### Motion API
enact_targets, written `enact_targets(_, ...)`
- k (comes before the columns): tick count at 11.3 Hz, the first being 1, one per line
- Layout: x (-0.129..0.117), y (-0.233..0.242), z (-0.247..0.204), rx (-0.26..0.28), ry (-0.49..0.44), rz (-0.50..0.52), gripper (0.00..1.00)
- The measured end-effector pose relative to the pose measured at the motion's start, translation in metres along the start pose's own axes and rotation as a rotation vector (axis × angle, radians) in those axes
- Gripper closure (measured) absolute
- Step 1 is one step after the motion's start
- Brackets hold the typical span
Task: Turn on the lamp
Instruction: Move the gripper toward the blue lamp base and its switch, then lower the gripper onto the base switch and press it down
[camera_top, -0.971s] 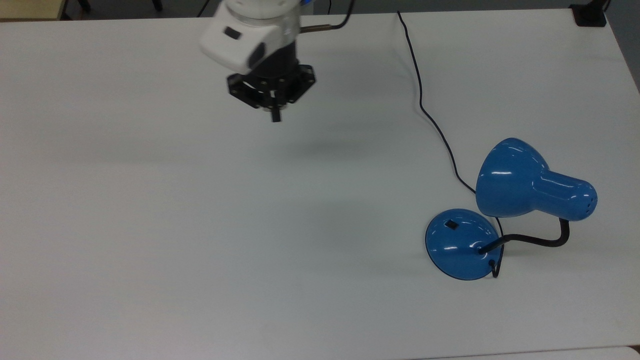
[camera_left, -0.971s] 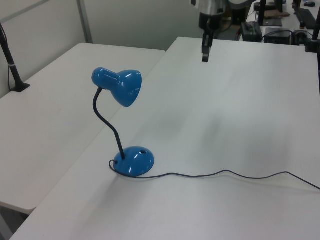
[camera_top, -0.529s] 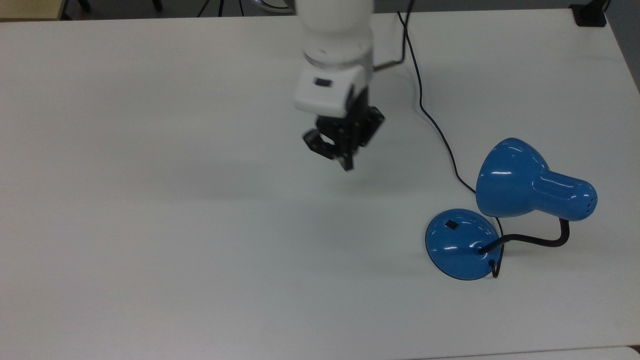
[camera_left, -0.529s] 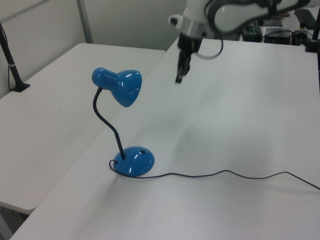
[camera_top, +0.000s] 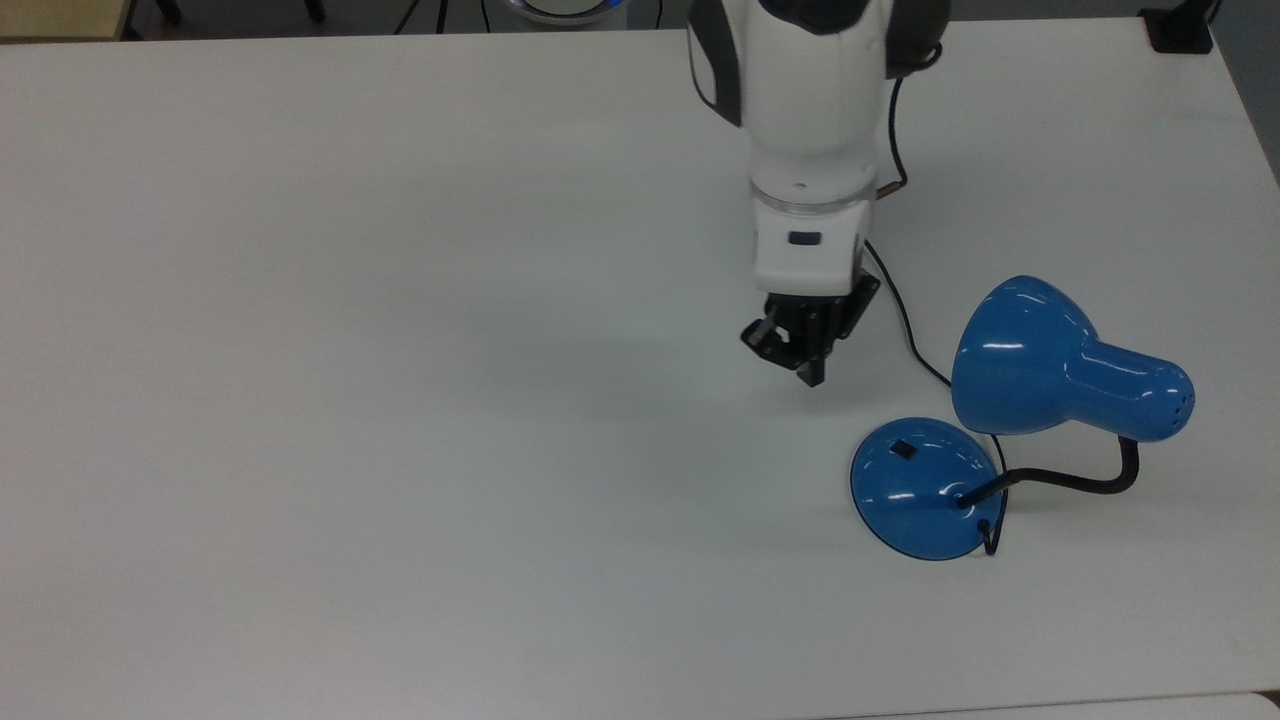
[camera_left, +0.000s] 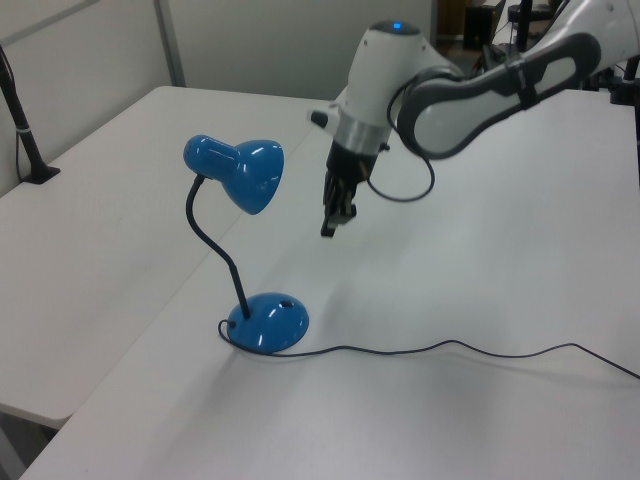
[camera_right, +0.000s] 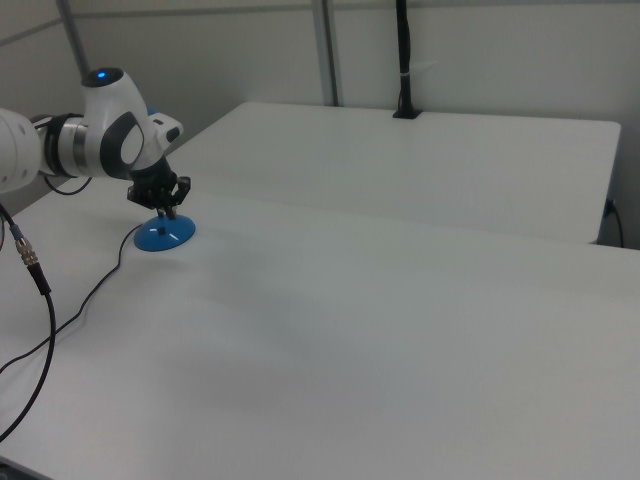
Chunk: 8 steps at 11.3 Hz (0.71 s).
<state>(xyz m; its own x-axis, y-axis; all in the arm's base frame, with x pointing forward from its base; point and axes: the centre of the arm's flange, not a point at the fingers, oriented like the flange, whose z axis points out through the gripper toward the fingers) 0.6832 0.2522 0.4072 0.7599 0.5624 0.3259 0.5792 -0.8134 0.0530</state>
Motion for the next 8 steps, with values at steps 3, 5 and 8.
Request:
enact_targets(3, 0.007, -0.034, 0.03, 0.023, 0.023, -0.037, 0.99)
enact_targets(5, 0.01, -0.057, 0.05, 0.028, 0.05, -0.052, 0.99)
enact_targets(8, 0.014, -0.058, 0.072, 0.004, 0.138, -0.034, 0.99)
